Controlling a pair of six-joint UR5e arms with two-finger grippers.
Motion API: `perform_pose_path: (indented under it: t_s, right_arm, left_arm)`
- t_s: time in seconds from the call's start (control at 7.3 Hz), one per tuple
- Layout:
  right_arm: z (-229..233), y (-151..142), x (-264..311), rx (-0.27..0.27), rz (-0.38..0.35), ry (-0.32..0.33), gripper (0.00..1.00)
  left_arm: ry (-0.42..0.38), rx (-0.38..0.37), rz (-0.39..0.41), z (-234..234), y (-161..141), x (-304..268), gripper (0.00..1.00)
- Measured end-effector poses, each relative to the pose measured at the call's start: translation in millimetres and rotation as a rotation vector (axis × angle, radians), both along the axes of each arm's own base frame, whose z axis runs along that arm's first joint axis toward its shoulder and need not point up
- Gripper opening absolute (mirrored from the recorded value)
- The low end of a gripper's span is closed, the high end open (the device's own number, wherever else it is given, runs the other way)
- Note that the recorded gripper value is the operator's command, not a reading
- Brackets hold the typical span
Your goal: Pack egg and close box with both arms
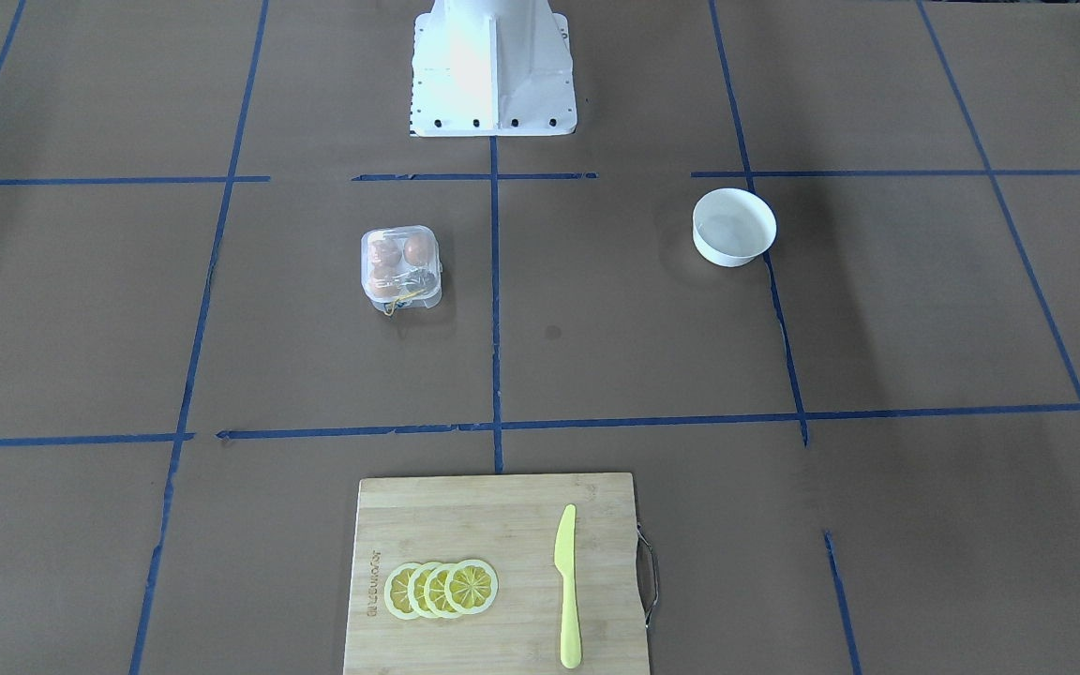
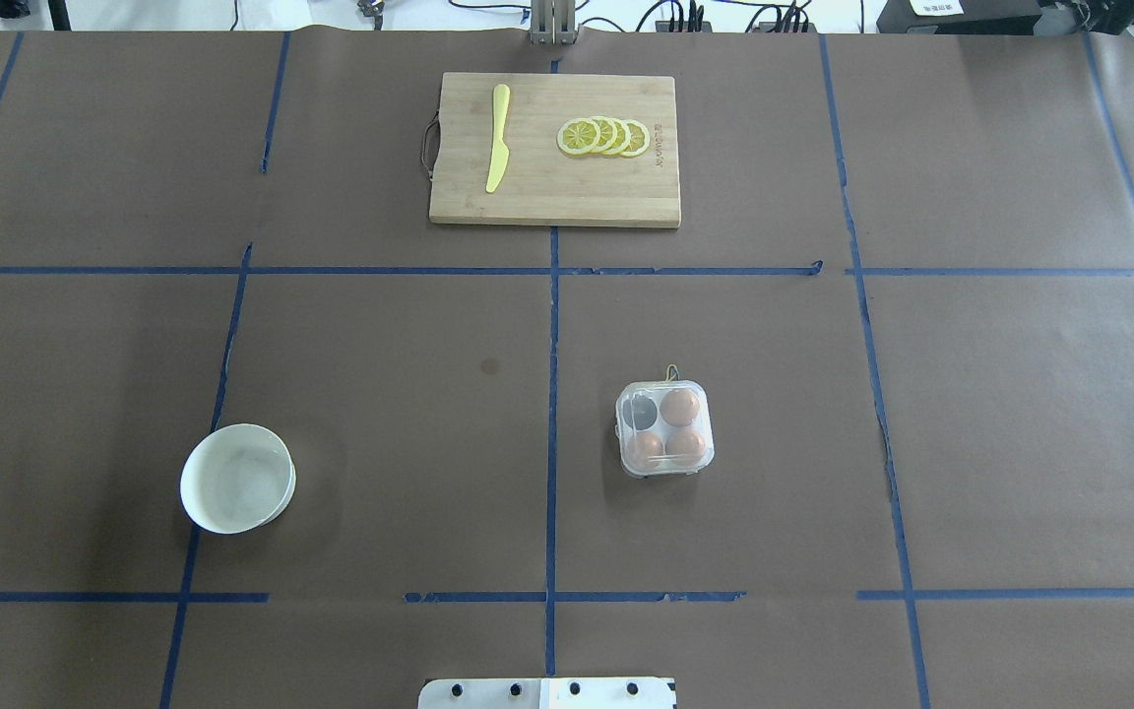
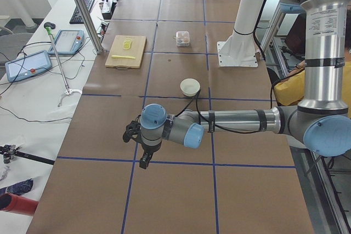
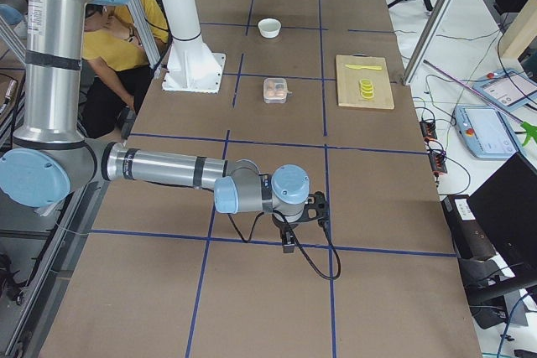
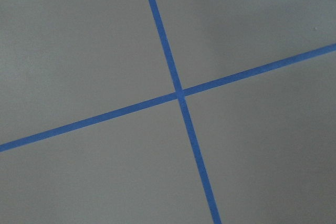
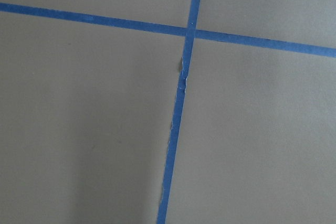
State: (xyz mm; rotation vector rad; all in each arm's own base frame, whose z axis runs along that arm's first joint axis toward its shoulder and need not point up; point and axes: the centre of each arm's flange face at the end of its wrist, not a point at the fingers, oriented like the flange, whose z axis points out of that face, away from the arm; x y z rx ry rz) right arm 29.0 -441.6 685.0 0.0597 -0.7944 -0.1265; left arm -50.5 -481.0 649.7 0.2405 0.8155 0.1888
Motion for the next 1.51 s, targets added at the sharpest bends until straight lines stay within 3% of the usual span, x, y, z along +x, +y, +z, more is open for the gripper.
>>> perform_pose_path:
  t_s: [0.41, 0.96, 1.51]
  right_arm:
    - [2.3, 0.2, 0.8, -0.009, 0.002, 0.012, 1.0]
    - [3.0, 0.3, 1.0, -0.01, 0.002, 0.015, 1.0]
    - [5.8, 1.2, 1.0, -0.018, 0.002, 0.014, 1.0]
  left_arm:
    - [0.001, -0.022, -0.012, 7.7, 5.1, -5.3, 1.0]
    - [-0.049, -0.132, -0.103, 8.9, -1.2, -6.7, 1.0]
    - [-0.05, -0.159, -0.088, 7.6, -2.3, 9.6, 1.0]
